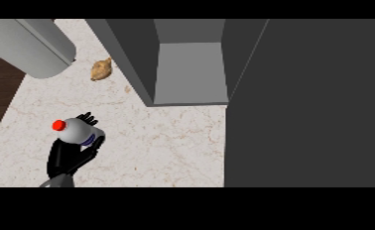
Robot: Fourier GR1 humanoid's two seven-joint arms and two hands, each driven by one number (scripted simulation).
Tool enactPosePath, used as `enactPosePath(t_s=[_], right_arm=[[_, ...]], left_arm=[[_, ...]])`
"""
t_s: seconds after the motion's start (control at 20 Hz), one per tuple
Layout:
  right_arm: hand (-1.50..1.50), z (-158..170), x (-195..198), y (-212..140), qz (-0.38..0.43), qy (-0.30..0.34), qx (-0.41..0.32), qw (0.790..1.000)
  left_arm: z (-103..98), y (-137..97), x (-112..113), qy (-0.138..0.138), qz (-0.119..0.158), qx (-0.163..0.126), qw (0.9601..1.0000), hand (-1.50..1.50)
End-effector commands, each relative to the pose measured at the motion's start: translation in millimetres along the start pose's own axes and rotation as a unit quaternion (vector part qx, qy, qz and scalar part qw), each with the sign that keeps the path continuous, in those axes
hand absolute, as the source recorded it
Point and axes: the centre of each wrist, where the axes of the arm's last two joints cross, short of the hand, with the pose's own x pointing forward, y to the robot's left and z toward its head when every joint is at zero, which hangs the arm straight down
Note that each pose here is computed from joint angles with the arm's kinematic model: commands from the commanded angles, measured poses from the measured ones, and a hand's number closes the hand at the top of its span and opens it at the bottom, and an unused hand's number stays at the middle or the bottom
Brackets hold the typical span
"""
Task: Pick up the bottled water, place it into the cabinet and close the cabinet
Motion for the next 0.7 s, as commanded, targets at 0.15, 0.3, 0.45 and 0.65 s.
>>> enactPosePath(t_s=[0.15, 0.3, 0.45, 0.65], right_arm=[[-1.5, 0, 25, 5, -0.003, -0.028, -0.005, 1.0], [-1.5, 3, 16, 0, -0.014, -0.023, -0.007, 1.0], [-1.5, 2, 20, 0, -0.007, -0.022, -0.005, 1.0], [-1.5, 1, 11, -5, -0.012, -0.026, -0.011, 1.0]], left_arm=[[-10, 2, -1, -0.013, 0.059, 0.0, 0.9982, 1.5], [-7, -8, -10, -0.022, 0.076, -0.001, 0.9968, 1.5], [-20, -5, 0, -0.028, 0.068, -0.012, 0.9973, 1.5], [5, -41, -30, -0.028, 0.07, -0.035, 0.9965, 1.5]])
